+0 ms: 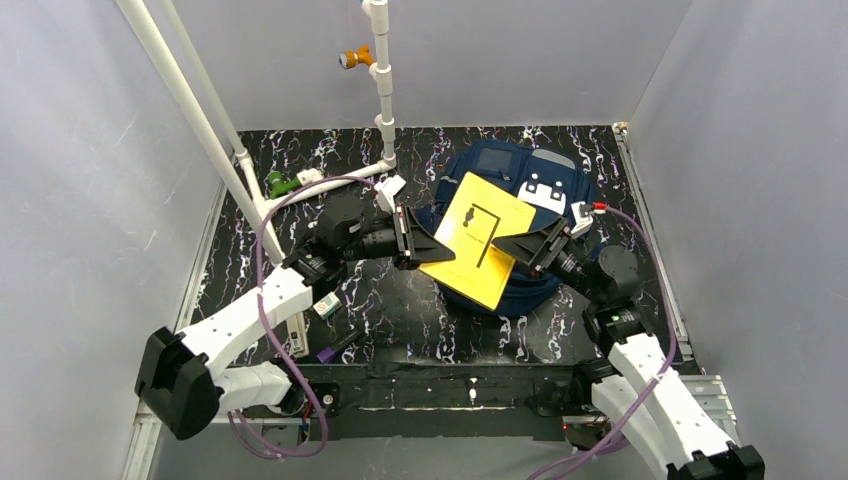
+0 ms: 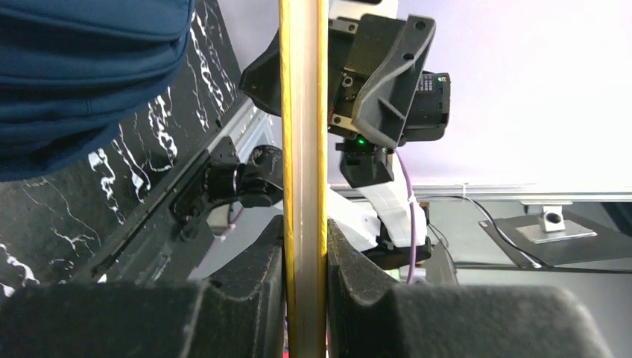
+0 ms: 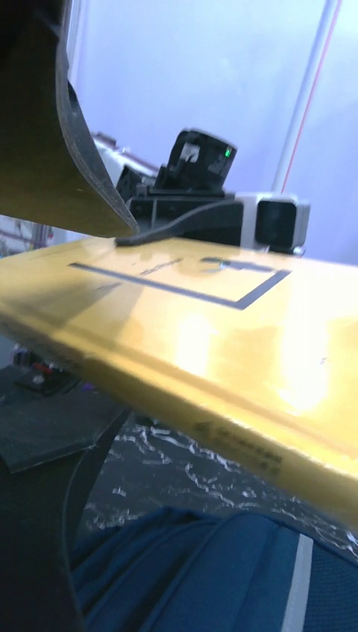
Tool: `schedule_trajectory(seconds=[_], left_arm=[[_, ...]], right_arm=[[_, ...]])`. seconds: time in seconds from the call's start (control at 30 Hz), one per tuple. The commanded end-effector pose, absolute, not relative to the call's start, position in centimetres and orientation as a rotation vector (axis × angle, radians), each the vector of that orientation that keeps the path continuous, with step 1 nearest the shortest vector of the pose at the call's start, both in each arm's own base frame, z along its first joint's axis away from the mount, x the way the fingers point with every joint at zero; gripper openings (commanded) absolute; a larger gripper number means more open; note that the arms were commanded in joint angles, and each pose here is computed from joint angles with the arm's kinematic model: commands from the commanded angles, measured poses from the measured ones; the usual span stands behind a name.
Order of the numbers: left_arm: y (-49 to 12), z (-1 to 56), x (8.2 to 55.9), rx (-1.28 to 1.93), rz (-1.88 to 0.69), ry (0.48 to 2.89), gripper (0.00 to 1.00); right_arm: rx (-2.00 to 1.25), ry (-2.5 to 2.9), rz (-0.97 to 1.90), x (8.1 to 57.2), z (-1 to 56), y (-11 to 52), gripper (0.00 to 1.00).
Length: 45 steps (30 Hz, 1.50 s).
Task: Pack the student bag
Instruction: Pick up the book from the center of the board.
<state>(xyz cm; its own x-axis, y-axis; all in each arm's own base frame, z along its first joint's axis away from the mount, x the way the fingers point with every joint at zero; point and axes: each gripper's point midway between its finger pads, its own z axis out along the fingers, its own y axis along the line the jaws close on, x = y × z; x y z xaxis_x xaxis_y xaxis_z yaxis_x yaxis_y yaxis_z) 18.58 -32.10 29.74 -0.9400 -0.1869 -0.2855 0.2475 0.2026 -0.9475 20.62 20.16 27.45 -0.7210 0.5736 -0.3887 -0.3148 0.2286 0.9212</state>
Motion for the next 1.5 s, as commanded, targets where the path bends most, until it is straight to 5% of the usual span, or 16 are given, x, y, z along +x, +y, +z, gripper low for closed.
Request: schedule_trajectory(seconds=[0.0, 0.2, 0.3, 0.5, 0.63, 0.9, 1.07, 1.2, 1.23, 1.33, 1.47], left_arm=[[-32.7, 33.8, 16.7, 0.218, -2.011, 1.998, 0.00], [-32.7, 32.6, 16.9, 0.157, -2.020, 2.051, 0.00], [-32.6, 30.8, 18.4, -0.005, -1.967, 2.075, 0.37], [-30.5, 29.9, 21.0, -0.293, -1.785, 1.931, 0.87], [-30.8, 30.7, 20.8, -0.296, -1.733, 1.860, 0.96], [-35.7, 32.6, 21.6, -0.233, -1.729, 1.729, 0.87], [-37.8, 33.0, 22.5, -0.218, -1.783, 1.662, 0.37], [-37.7, 32.7, 22.8, -0.189, -1.733, 1.638, 0.07], [-37.4, 32.4, 22.9, -0.197, -1.715, 1.637, 0.01], [-35.2, 31.8, 23.6, -0.269, -1.637, 1.603, 0.00], [-31.6, 32.1, 23.9, -0.281, -1.511, 1.570, 0.00]], right_arm=[[0.234, 1.448, 1.856, 20.1, 34.5, 19.9, 0.74], [0.253, 1.467, 1.859, 20.3, 34.7, 20.0, 0.32], [0.315, 1.446, 1.877, 20.6, 35.0, 19.6, 0.01], [0.477, 1.270, 1.866, 22.1, 37.1, 17.5, 0.01], [0.555, 1.196, 1.849, 23.3, 37.7, 16.5, 0.01], [0.571, 1.173, 1.796, 25.0, 38.6, 16.3, 0.01], [0.594, 1.226, 1.745, 24.8, 37.2, 16.2, 0.01], [0.572, 1.299, 1.699, 24.1, 35.6, 16.4, 0.01], [0.550, 1.340, 1.679, 24.0, 34.9, 16.7, 0.05], [0.484, 1.566, 1.539, 23.8, 31.0, 17.7, 0.47], [0.335, 1.904, 1.217, 22.9, 25.0, 17.2, 0.75]])
